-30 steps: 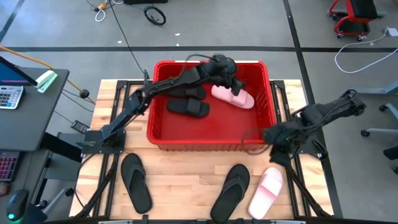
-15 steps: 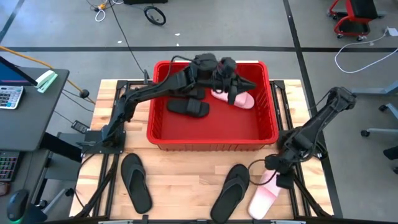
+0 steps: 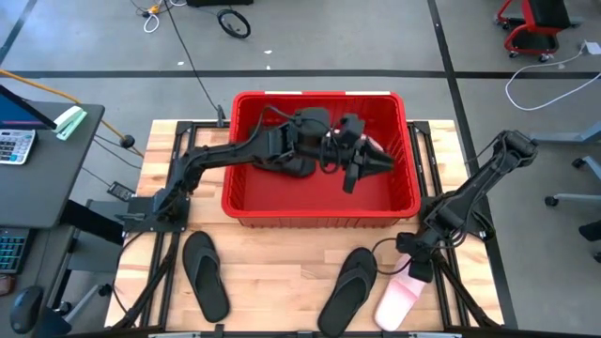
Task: Pick and place slides into bin
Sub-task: Put the pink slide into the red bin and align it with the other pink slide
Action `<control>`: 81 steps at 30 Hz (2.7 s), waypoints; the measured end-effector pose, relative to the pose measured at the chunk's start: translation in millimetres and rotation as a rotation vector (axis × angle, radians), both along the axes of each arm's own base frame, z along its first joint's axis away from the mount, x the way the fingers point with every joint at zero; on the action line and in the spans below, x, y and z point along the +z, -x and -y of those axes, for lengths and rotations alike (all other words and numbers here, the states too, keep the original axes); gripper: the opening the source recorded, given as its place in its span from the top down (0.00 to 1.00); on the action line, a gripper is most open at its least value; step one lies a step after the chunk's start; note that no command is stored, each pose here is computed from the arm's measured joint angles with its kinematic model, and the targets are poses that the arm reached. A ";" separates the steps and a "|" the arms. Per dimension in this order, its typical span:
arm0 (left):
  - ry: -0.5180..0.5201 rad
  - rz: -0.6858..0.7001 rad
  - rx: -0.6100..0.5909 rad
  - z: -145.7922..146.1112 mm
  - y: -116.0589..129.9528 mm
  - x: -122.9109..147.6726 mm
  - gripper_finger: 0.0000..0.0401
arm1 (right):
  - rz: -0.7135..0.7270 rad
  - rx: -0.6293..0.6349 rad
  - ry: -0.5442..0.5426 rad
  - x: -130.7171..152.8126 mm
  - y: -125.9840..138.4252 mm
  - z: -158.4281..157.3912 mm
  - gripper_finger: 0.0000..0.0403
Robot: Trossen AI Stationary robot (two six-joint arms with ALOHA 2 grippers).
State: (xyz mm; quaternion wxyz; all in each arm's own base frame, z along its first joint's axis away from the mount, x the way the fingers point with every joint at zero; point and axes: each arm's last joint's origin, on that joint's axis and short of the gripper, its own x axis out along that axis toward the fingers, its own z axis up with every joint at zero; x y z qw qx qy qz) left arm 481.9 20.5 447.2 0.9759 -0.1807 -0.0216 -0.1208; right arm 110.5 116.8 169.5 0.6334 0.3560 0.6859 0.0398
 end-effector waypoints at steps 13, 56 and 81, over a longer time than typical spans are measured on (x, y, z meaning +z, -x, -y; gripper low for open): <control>0.075 -0.019 -0.135 60.7 1.2 0.2 0.73 | 0.087 -0.024 -0.113 -27.0 0.5 0.2 0.61; 0.225 -0.063 -0.124 61.3 0.5 -0.5 0.83 | 0.293 0.042 -0.262 -13.9 -10.8 -10.7 0.96; 0.402 -0.095 -0.181 78.9 3.2 2.8 0.92 | 1.035 0.069 -0.220 154.1 -62.5 2.6 1.00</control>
